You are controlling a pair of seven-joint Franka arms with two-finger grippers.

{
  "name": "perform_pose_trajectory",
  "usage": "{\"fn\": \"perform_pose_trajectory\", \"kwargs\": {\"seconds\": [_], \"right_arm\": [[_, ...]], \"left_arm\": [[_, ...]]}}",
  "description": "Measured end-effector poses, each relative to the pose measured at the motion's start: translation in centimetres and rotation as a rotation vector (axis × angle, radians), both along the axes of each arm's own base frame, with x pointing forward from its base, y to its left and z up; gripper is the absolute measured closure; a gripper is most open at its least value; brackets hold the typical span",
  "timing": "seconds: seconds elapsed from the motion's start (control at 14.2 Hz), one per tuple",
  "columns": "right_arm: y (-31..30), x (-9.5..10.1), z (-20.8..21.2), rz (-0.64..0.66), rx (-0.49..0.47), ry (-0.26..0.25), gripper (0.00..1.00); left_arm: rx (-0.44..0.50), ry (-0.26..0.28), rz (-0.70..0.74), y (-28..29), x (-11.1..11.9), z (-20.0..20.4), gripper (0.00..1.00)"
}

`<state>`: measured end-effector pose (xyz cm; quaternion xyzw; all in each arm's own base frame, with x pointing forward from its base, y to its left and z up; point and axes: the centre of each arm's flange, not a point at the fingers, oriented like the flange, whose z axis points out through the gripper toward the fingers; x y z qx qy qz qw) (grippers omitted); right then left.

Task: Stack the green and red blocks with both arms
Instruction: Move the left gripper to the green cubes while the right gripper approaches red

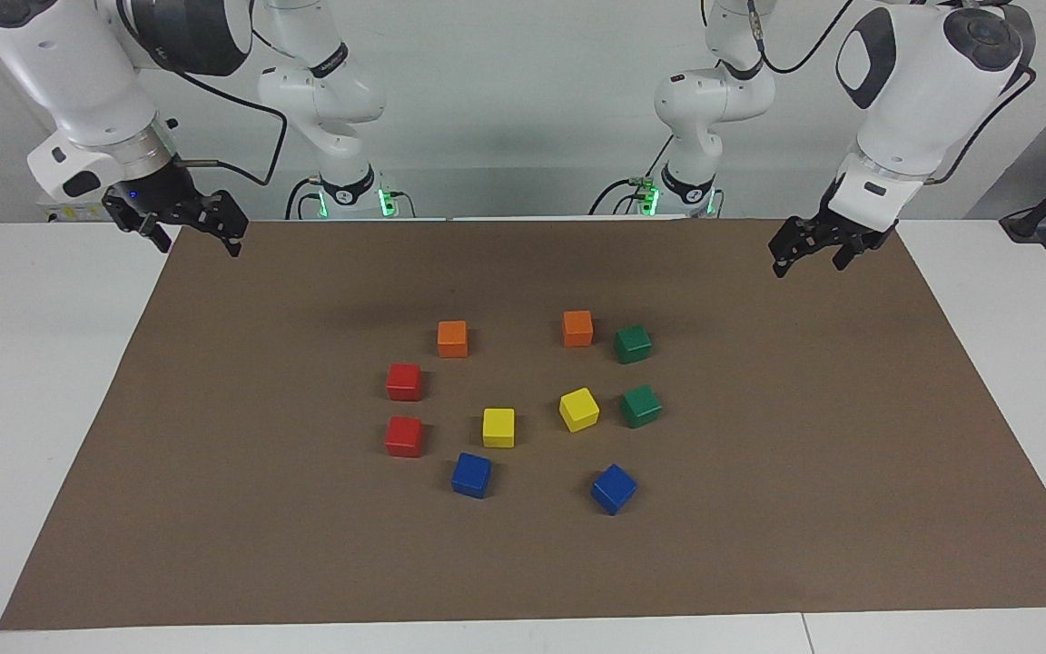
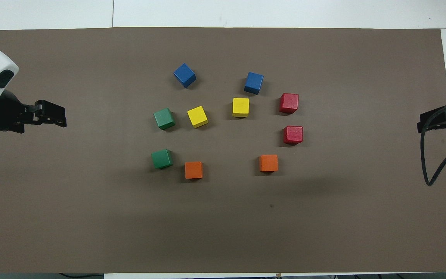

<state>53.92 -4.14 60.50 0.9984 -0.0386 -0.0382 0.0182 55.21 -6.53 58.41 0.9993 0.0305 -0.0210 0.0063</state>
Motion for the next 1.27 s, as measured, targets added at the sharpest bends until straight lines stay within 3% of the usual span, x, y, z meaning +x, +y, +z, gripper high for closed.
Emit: {"fn": "perform_pose_trajectory", "kwargs": {"seconds": [1.27], "right_arm": [[0.0, 0.0, -0.7, 0.001, 0.000, 0.003, 0.00]], "left_arm": [[0.000, -0.010, 0.010, -1.2, 0.0, 0.1, 0.00]]}}
